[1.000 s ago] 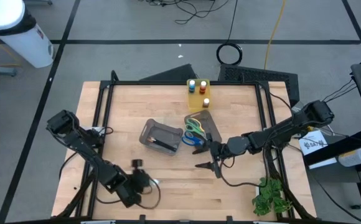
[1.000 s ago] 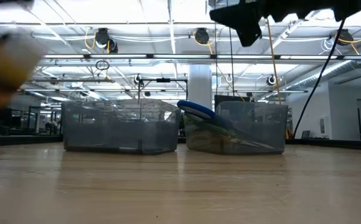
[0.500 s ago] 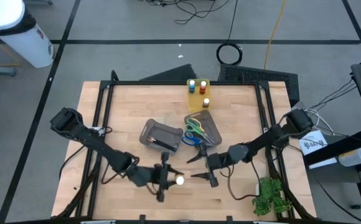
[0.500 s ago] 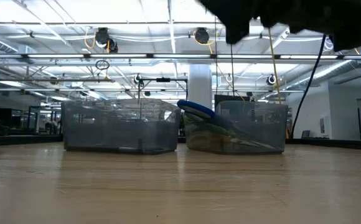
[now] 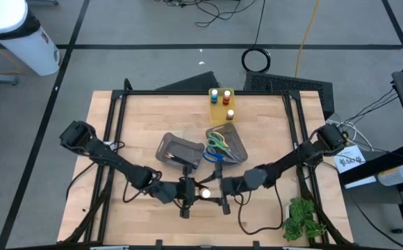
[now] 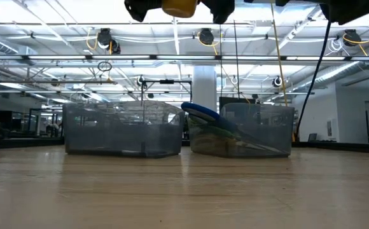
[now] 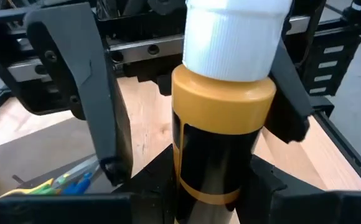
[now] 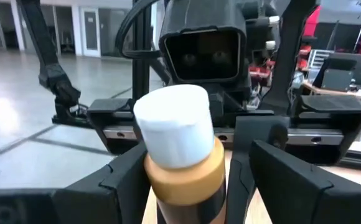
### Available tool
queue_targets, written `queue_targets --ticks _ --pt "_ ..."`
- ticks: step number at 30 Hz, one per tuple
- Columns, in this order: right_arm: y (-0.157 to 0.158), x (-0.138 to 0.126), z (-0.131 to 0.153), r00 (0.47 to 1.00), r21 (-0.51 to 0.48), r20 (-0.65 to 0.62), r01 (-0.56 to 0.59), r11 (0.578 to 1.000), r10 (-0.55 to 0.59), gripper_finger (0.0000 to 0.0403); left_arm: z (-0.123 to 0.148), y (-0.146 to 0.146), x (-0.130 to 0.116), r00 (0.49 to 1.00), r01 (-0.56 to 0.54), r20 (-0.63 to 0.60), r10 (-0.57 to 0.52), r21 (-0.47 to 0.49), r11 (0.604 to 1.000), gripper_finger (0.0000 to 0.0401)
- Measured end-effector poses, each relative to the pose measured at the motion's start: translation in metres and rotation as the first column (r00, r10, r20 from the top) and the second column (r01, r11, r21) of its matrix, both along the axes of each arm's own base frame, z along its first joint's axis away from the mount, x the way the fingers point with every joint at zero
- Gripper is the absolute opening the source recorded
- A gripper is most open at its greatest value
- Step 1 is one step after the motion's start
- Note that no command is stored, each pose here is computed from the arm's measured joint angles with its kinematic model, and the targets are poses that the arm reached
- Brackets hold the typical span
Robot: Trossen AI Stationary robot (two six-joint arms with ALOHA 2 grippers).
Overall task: Pick & Place Paint Supplies
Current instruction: Put the yellow paint bottle into the yellow bin
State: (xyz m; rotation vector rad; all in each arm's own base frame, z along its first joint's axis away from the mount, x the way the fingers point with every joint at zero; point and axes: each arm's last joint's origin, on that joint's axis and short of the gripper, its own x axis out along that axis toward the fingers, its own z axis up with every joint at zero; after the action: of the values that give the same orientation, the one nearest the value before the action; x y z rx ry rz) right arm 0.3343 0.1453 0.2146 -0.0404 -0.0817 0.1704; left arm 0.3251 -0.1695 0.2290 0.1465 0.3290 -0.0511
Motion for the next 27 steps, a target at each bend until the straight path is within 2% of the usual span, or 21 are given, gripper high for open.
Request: queue_targets --ticks 5,12,15,19,24,27 --pt "0.002 0.002 -0.001 0.999 -0.017 -0.046 0.028 0.999 -0.028 0.0225 -0.001 0.000 0.000 1.000 0.004 -0.006 -0.004 0.005 1.000 0.0118" --pt "0.002 0.002 -0.002 0.997 -0.031 -0.057 0.046 0.998 -0.048 0.0108 0.003 -0.001 -0.001 1.000 -0.013 0.022 0.013 0.018 1.000 0.0140" --pt "0.001 0.002 -0.003 0.996 -0.036 -0.070 0.048 0.998 -0.050 0.0107 0.007 0.000 -0.005 1.000 -0.010 0.008 0.010 0.021 1.000 0.0143" --pt "0.001 0.000 0.002 0.995 0.003 -0.081 0.050 0.999 -0.050 0.0107 0.028 0.005 -0.018 1.000 -0.007 0.012 0.008 -0.019 1.000 0.0145" --pt "-0.006 0.000 0.002 0.989 0.048 -0.131 0.071 0.996 -0.065 0.0106 0.054 0.014 -0.035 1.000 0.008 0.018 -0.006 -0.119 0.993 0.0146" --pt "-0.008 0.001 0.001 0.987 0.078 -0.142 0.080 0.994 -0.069 0.0106 0.058 0.017 -0.039 1.000 0.018 0.005 -0.017 -0.161 0.987 0.0147"
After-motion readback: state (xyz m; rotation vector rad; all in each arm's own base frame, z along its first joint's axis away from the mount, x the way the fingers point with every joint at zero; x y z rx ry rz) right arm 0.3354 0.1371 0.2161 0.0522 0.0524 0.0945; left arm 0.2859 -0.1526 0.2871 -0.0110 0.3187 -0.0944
